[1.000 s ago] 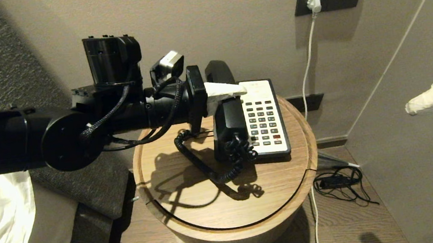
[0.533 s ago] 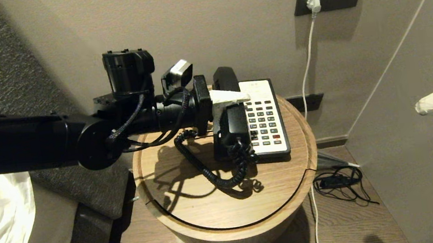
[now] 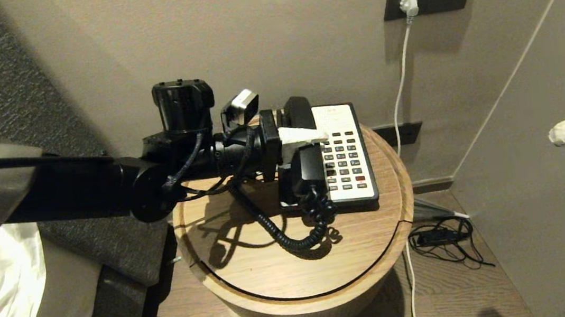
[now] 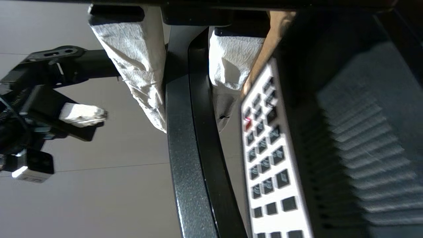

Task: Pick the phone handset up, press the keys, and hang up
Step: Put the handset back

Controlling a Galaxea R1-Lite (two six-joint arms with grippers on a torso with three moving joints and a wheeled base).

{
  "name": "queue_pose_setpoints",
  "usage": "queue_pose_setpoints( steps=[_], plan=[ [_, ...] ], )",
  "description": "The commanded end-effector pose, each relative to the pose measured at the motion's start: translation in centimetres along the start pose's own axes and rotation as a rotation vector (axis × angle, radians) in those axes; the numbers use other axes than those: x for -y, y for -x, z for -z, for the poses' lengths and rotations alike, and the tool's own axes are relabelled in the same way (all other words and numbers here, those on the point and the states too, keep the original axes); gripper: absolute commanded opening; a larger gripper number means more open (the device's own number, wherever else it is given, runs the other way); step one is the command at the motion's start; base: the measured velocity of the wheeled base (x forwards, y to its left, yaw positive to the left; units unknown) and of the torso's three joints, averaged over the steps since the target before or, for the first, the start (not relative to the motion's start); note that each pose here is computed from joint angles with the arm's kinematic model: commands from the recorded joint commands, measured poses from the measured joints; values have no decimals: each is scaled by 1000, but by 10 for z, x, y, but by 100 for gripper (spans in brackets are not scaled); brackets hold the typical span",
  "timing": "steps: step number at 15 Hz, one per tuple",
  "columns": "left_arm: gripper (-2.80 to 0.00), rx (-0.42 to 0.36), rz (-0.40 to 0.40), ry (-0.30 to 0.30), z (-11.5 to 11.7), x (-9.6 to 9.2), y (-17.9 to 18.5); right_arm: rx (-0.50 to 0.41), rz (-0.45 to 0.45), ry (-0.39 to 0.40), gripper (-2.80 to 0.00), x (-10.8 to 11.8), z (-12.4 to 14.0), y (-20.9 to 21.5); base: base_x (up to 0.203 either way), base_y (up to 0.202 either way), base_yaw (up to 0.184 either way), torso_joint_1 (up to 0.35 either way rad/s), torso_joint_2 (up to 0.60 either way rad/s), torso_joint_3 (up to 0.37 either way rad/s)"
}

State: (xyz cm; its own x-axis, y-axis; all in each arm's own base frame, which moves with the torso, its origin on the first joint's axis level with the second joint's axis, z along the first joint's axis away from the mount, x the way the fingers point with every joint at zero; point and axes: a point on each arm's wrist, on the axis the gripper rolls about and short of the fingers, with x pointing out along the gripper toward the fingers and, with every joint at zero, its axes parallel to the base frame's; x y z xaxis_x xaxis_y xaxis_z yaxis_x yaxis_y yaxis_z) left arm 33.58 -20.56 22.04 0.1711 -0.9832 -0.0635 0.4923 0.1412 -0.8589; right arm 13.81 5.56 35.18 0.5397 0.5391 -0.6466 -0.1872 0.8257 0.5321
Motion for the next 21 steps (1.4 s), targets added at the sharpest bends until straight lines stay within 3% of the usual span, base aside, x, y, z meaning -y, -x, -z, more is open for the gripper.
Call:
queue_pose_setpoints(
  steps=[1, 8, 11, 12, 21],
  plan=[
    [-280, -2, -11, 19, -1, -12, -1, -7, 1, -4, -280, 0, 2, 1, 0, 0, 0, 0, 0, 0],
    [-280, 3, -22, 30, -5, -30, -6, -1, -4, -1, -280, 0, 5, 6, 0, 0, 0, 0, 0, 0],
    [-280, 8, -11, 14, -10, -29, -7, -10, 0, -4, -280, 2, 7, 5, 0, 0, 0, 0, 0, 0],
    [0, 8, -8, 12, -11, -28, -8, -16, 2, -7, -280, 2, 8, 4, 0, 0, 0, 0, 0, 0],
    [0, 55, -12, -29, -15, -13, 3, -2, -5, 0, -280, 1, 9, 9, 0, 0, 0, 0, 0, 0]
  ],
)
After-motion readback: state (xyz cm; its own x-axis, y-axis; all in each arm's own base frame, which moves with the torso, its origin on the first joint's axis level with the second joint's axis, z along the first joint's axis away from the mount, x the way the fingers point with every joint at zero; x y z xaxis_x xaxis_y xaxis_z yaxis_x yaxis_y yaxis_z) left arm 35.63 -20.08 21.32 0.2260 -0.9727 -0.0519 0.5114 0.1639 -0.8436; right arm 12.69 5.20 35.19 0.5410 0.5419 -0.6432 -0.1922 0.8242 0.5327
